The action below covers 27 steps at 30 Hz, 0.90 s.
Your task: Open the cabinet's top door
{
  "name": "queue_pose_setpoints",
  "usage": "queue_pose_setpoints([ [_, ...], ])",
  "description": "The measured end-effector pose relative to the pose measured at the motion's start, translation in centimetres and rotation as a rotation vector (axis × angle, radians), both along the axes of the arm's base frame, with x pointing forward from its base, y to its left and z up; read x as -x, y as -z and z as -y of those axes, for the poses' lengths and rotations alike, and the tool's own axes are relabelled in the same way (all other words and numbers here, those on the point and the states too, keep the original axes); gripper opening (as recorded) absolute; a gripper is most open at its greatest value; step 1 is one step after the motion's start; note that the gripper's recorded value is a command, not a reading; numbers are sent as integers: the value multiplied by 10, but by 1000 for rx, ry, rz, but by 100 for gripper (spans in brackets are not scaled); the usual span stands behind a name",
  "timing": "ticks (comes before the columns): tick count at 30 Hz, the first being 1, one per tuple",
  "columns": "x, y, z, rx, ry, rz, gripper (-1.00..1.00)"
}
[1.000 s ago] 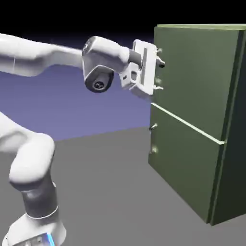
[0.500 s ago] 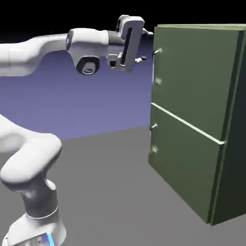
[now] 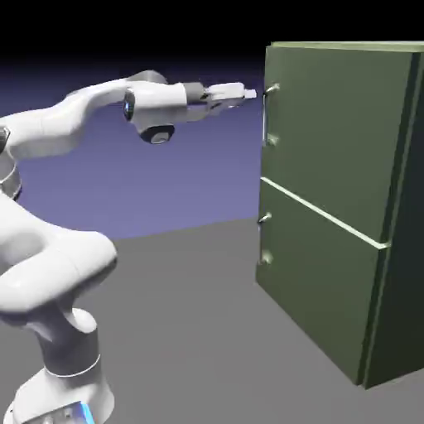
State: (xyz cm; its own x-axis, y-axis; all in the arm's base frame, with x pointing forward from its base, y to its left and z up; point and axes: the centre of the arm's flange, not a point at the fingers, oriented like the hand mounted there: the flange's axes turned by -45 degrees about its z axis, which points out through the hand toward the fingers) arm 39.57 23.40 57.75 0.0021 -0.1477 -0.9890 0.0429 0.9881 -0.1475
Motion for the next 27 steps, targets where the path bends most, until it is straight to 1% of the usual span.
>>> queue_pose_setpoints([
  [3, -14, 28, -11, -148, -3, -2, 0],
  [4, -14, 28, -11, -148, -3, -2, 0],
  [8, -57, 27, -10, -148, -3, -2, 0],
  [9, -64, 28, -9, -148, -3, -2, -100],
  [11, -64, 28, -9, -148, -3, -2, -100],
  [20, 9, 28, 20, -148, -176, -15, -100],
  [27, 72, 28, 58, -146, -340, -28, -100],
])
